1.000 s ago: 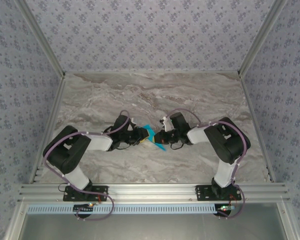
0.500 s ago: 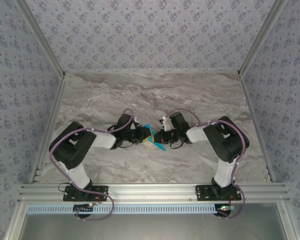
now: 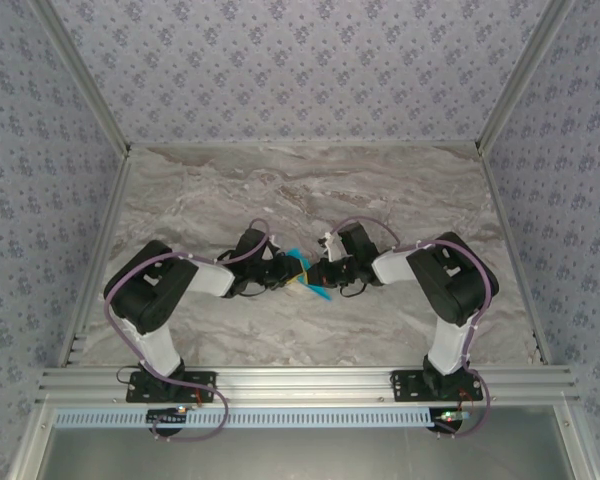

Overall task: Fold a paper plane with a square sheet of paper (pick it up from the middle)
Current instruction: Fold the wing for the fifth time at the center of the table.

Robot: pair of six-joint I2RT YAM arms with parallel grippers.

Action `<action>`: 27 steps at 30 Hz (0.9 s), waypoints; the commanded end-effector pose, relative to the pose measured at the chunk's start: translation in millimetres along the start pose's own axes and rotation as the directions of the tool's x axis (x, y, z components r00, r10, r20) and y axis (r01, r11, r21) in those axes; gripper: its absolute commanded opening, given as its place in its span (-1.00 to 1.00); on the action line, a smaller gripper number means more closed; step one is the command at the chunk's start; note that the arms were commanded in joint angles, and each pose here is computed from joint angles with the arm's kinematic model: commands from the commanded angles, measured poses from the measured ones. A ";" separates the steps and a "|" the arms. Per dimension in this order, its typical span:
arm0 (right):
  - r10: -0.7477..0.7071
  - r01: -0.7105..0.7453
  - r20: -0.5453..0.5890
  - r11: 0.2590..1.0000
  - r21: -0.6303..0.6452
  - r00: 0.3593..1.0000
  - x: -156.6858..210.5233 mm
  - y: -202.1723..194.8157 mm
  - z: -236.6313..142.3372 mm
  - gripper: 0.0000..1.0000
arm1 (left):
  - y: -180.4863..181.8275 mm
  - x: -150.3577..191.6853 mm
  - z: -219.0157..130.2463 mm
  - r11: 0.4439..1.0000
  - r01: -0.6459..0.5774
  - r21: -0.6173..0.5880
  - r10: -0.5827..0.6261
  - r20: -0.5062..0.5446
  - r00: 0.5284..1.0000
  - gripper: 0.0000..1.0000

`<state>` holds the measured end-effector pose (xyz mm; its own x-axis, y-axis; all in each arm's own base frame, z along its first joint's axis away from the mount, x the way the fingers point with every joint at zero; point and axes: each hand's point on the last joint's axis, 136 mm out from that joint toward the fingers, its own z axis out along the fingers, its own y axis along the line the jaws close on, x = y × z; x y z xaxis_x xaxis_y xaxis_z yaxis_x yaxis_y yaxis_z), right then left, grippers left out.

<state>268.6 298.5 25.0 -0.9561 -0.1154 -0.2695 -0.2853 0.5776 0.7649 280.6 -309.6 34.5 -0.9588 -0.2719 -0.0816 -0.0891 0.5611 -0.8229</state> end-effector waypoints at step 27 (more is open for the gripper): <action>0.086 -0.071 -0.119 0.989 0.131 0.989 35.1 -29.8 -18.1 -0.79 | 13.4 4.2 5.4 0.998 -0.001 -0.059 0.000 -0.021 1.000 -0.57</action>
<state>253.1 274.6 20.2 -0.9692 -0.1453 -0.1991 -0.2458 0.6297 0.7369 277.9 -308.3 29.3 -0.9615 -0.2654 -0.0717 -0.0985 0.5762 -0.8113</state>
